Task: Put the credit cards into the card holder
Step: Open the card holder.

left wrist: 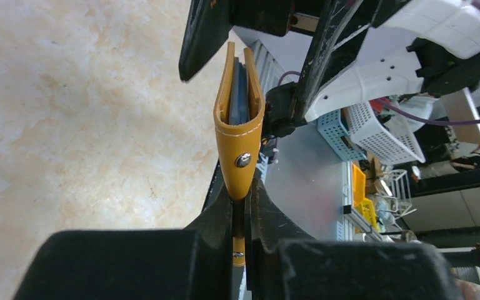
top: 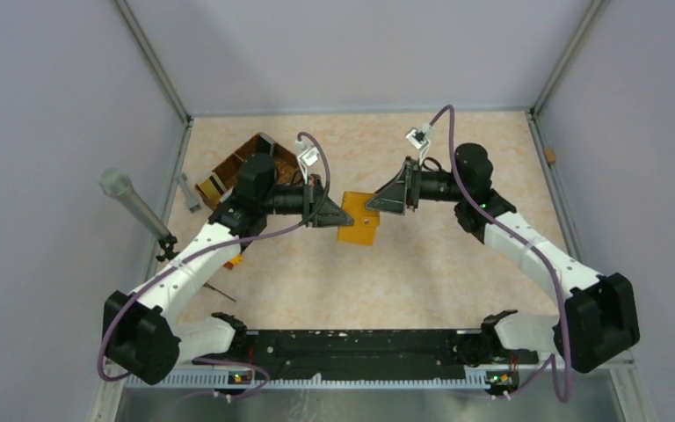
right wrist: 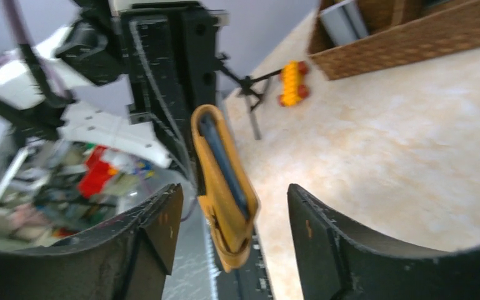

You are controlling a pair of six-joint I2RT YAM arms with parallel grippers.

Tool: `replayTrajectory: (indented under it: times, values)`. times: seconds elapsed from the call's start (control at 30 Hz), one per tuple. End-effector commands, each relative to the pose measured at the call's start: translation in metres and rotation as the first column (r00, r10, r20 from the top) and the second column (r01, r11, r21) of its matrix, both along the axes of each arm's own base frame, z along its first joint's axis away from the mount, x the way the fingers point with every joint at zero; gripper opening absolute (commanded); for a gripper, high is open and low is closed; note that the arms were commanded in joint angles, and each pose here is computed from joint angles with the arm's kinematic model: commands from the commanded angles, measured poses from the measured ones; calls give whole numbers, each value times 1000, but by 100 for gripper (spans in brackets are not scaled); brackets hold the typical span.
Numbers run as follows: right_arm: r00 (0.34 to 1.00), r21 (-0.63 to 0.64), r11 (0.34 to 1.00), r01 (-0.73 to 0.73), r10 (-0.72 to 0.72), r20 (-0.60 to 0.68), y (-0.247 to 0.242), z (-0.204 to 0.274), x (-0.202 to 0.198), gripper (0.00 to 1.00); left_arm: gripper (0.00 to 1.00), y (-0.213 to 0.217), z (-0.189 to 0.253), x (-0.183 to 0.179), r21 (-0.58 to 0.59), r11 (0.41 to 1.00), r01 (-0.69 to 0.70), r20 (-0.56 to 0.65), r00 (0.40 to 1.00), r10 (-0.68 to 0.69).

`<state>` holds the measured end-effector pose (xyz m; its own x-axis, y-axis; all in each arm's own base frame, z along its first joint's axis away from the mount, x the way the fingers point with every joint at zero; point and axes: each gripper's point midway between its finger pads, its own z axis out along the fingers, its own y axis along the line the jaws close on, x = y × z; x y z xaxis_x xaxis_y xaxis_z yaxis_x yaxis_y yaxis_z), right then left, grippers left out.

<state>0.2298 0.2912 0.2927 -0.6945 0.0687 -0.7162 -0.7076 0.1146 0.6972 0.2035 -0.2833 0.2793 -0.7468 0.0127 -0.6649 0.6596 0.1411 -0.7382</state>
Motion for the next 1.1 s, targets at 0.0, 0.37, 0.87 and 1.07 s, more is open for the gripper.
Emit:
replayTrajectory:
  times: [0.0, 0.37, 0.87, 1.07]
  values:
    - [962, -129, 970, 207, -178, 205, -21, 16, 17, 66, 0, 17, -18, 7, 171, 985, -40, 40, 999, 34]
    - [941, -136, 991, 7, 40, 336, -16, 30, -29, 58, 0, 21, -42, -1, 165, 980, 111, -113, 989, -93]
    - [923, -318, 913, -254, 327, 203, 12, -43, -57, 52, 0, 18, -24, -34, 42, 962, 269, -100, 959, -264]
    - [901, -331, 886, -326, 397, 175, 23, -56, -72, 50, 0, 17, -22, -35, 30, 960, 279, -99, 956, -275]
